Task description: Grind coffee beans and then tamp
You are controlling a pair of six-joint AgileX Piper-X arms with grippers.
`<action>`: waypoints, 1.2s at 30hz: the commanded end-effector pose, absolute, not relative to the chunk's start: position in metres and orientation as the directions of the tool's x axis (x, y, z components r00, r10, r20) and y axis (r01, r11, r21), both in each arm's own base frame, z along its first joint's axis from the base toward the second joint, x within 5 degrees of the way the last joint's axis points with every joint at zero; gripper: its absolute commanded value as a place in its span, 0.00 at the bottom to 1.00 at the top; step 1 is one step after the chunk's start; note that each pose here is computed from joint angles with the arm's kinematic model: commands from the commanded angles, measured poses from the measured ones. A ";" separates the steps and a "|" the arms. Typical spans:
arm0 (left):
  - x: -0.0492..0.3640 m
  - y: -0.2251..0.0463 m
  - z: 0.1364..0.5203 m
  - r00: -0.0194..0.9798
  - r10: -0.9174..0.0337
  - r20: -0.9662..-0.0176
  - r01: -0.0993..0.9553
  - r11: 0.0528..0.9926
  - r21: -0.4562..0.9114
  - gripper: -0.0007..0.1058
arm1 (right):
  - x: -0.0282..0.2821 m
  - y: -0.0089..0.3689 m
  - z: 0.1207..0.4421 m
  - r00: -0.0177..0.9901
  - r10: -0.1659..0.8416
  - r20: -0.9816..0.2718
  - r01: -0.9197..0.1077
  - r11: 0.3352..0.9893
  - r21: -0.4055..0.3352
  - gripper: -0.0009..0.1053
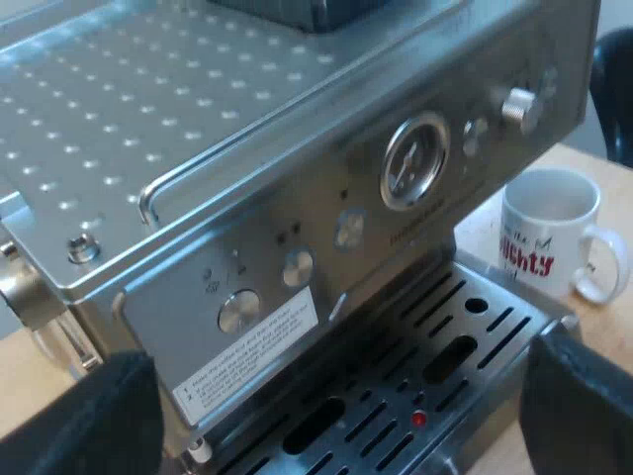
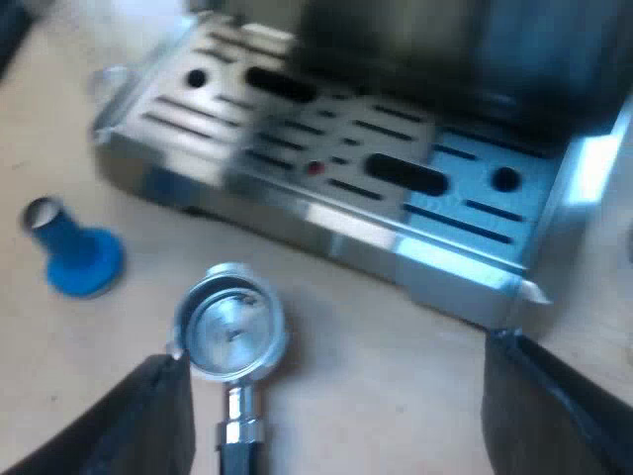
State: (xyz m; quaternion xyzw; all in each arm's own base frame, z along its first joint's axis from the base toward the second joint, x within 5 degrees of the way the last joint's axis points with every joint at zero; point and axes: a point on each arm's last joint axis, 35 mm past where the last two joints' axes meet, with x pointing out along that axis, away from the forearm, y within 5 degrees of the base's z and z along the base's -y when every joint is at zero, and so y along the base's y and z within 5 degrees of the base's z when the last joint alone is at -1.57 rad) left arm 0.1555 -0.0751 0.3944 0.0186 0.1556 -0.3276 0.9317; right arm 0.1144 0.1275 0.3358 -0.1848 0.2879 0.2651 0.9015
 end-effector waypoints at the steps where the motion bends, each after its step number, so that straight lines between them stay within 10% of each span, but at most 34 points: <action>1: 0.151 -0.073 0.399 0.741 -0.601 -0.300 0.601 0.792 -0.106 0.75 | 0.125 0.119 0.340 0.672 0.378 -0.637 -0.581 0.802 -0.136 0.59; 17: 0.156 -0.019 0.398 0.871 -0.355 -0.340 0.328 0.935 -0.136 0.75 | 0.156 0.037 0.340 0.718 0.140 -0.682 -0.348 0.920 -0.178 0.59; 36: 0.089 -0.015 0.400 0.864 -0.353 -0.360 0.326 0.936 -0.135 0.75 | 0.114 -0.006 0.356 0.805 0.043 -0.592 -0.174 0.970 -0.167 0.59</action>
